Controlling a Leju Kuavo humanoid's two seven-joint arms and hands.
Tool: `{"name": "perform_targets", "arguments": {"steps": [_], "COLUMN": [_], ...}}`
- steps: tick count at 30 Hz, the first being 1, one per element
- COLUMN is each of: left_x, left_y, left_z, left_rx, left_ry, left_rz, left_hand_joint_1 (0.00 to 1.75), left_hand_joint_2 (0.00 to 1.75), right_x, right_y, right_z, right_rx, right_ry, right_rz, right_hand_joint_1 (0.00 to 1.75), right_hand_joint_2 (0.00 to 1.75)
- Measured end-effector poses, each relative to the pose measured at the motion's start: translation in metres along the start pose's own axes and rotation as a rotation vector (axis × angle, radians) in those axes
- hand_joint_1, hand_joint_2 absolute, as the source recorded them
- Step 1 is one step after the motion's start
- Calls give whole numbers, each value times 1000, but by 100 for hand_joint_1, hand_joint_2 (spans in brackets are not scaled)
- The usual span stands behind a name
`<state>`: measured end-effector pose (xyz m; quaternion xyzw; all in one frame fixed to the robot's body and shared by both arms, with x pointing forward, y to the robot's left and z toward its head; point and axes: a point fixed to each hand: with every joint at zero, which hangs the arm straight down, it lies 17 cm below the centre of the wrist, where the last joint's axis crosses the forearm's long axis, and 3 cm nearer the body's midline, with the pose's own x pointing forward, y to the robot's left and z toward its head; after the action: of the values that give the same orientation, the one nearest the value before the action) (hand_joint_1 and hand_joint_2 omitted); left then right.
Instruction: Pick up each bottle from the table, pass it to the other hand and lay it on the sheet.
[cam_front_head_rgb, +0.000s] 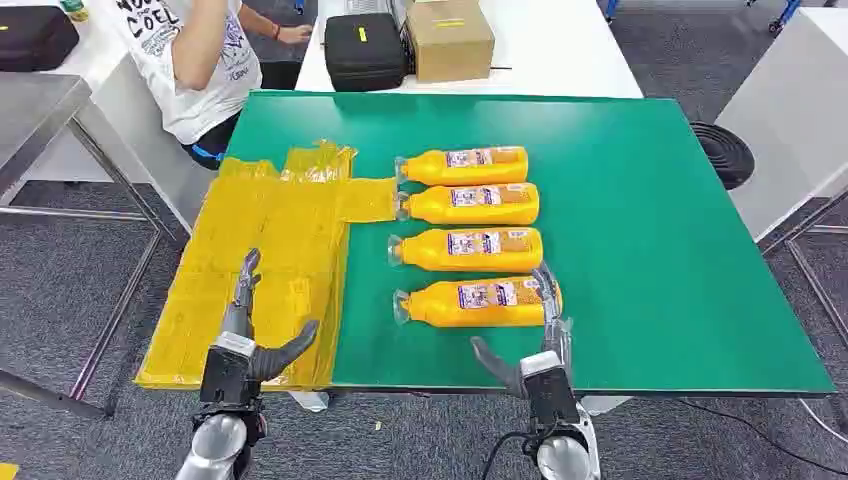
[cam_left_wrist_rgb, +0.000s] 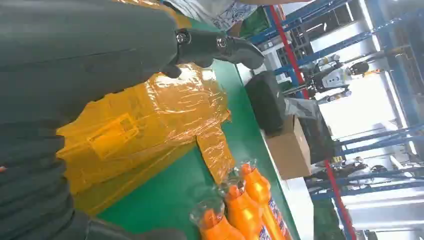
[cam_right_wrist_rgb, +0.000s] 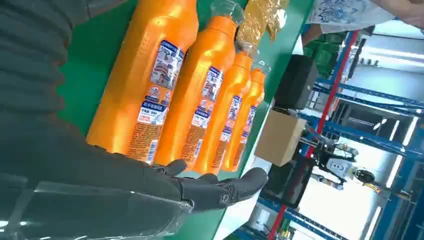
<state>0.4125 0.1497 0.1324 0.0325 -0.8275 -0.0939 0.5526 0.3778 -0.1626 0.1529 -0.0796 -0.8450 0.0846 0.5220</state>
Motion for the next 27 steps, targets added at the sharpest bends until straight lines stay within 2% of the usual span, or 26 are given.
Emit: {"name": "perform_targets", "arguments": {"steps": [5,13,21,27], "left_x": [0,-1,-2,-4], "left_y": [0,-1,-2,-1], "left_z": [0,1,3,4], "left_rx": [0,-4,-17,-16], "left_ry": [0,1,4,9], "left_rz": [1,-5,-17,-15], "left_hand_joint_1": [0,0,0,0], "left_hand_joint_2": [175,175,175,175], "right_x": [-5,-22,-37,-57], "right_y": [6,18,14,22], "right_z": [1,-4,-35,-49], "right_rx": [43,193,325,480], "right_ry": [19,38,49,79], "right_rz": [66,315,514,574], "right_hand_joint_1": [0,0,0,0], "right_hand_joint_2": [175,175,175,175]}}
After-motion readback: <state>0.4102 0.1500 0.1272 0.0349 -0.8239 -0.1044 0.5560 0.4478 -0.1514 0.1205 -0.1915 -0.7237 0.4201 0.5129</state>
